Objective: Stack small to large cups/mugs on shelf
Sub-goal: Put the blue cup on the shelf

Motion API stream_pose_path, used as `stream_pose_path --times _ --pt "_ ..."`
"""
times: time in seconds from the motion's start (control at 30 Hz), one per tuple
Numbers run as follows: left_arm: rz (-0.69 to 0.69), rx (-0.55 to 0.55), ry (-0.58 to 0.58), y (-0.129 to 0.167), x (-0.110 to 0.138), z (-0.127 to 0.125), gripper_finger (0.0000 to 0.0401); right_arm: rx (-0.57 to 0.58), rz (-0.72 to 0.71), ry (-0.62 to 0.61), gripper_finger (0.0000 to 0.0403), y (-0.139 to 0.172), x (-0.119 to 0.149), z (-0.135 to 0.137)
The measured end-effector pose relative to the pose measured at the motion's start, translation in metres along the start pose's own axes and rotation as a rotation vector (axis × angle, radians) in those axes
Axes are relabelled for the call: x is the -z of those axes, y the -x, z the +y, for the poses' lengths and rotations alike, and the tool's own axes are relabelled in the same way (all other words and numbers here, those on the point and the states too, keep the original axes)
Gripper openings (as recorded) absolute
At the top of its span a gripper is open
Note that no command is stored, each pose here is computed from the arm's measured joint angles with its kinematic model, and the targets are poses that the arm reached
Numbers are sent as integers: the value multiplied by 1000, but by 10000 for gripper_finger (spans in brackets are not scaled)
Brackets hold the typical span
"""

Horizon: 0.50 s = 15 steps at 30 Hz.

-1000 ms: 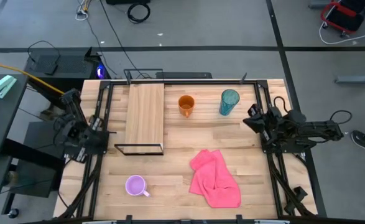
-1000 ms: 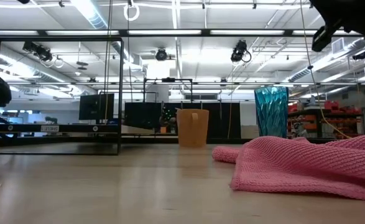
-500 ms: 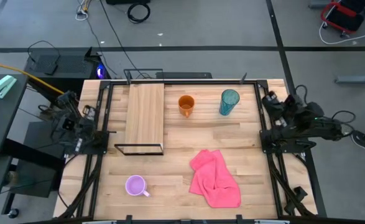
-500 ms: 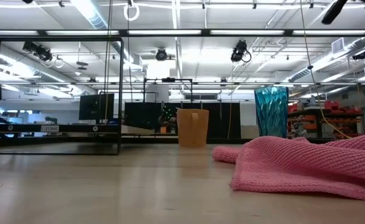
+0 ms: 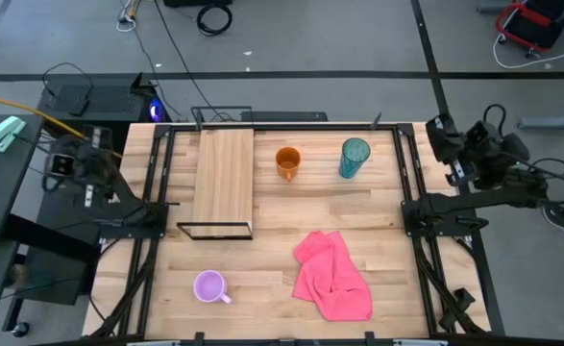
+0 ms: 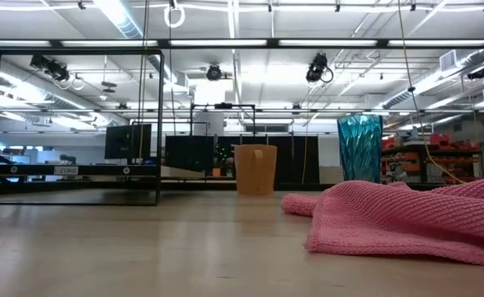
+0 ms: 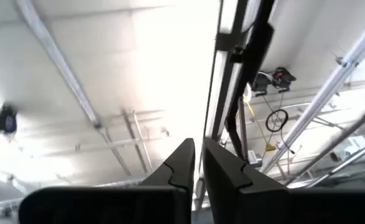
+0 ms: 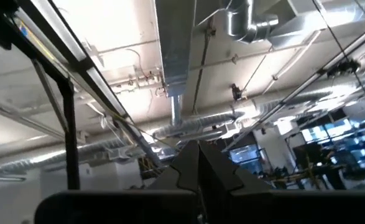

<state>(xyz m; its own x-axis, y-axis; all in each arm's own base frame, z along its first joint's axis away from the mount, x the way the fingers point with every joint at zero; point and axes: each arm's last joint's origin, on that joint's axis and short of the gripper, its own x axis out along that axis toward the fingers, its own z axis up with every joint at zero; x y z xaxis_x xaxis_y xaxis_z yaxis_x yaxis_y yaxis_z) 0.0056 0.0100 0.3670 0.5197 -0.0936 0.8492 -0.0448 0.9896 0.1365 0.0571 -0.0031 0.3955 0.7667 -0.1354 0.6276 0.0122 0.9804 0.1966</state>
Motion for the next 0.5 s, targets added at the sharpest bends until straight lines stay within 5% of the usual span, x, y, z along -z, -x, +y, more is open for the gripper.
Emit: stream_pose_path --times 0.23,0.5 --pt "7 -33 -142 -42 -27 10 44 158 125 119 16 -42 -21 5" --pt "345 -261 -213 -78 -45 28 48 355 349 172 16 -83 -23 5"
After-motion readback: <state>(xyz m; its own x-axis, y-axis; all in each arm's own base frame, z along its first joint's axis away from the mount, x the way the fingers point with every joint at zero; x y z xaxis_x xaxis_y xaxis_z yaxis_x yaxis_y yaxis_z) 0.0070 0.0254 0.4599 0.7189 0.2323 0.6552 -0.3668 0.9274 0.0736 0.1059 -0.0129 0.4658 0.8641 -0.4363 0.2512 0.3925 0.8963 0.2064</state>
